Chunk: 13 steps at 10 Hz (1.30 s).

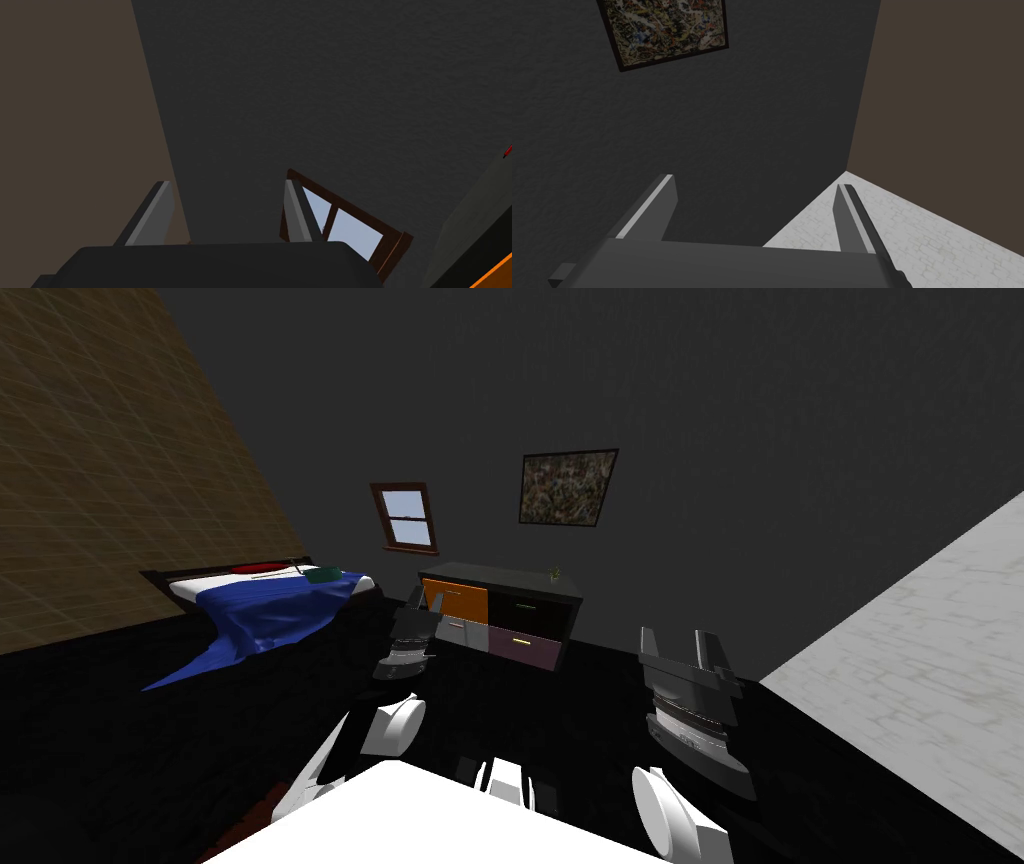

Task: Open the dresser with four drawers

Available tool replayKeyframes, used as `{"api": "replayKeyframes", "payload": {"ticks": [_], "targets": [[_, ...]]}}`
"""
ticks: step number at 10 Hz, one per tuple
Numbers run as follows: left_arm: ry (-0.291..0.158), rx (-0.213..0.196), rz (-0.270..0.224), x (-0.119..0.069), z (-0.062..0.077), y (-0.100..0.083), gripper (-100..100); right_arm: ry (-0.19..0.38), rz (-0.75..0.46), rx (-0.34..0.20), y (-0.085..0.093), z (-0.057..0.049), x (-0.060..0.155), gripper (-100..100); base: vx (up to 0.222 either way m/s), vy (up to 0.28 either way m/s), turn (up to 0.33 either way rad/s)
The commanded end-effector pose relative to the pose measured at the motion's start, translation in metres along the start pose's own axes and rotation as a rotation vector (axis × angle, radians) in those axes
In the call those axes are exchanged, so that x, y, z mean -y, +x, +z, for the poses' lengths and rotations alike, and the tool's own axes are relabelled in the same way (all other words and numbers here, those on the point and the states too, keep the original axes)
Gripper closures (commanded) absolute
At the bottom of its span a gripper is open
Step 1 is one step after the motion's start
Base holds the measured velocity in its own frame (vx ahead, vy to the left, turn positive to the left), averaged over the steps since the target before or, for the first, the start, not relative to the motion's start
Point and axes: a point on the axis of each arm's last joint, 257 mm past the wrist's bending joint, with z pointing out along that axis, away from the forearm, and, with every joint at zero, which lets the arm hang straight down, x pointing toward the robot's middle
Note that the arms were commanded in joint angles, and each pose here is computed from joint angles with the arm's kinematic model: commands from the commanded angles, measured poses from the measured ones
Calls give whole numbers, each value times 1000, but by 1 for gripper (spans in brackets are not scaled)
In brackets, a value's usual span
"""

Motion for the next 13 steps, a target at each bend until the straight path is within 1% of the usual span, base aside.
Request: {"api": "replayKeyframes", "payload": {"ticks": [1, 2, 4, 7, 10, 13], "targets": [[0, 0, 0, 0, 0, 0, 0, 0, 0, 0, 0, 0, 0, 0, 0, 0, 0], [-25, -39, 15, -10, -2, 4, -100, 0, 0, 0, 0, 0, 0, 0, 35, -21, -19], [-53, -65, 25, -24, -6, 5, -100, 1, 0, 0, 0, 0, 0, 0, 77, -24, -24], [-107, -86, 37, -51, -14, 3, -100, 1, 0, 0, 0, 0, 0, 0, 108, -25, -27], [-166, -91, 44, -82, -24, -3, -100, 1, 0, 0, 0, 0, 0, 0, 121, -36, -32], [-226, -85, 46, -113, -37, -9, -100, 1, 0, 0, 0, 0, 0, 0, 144, -46, -35]]}}
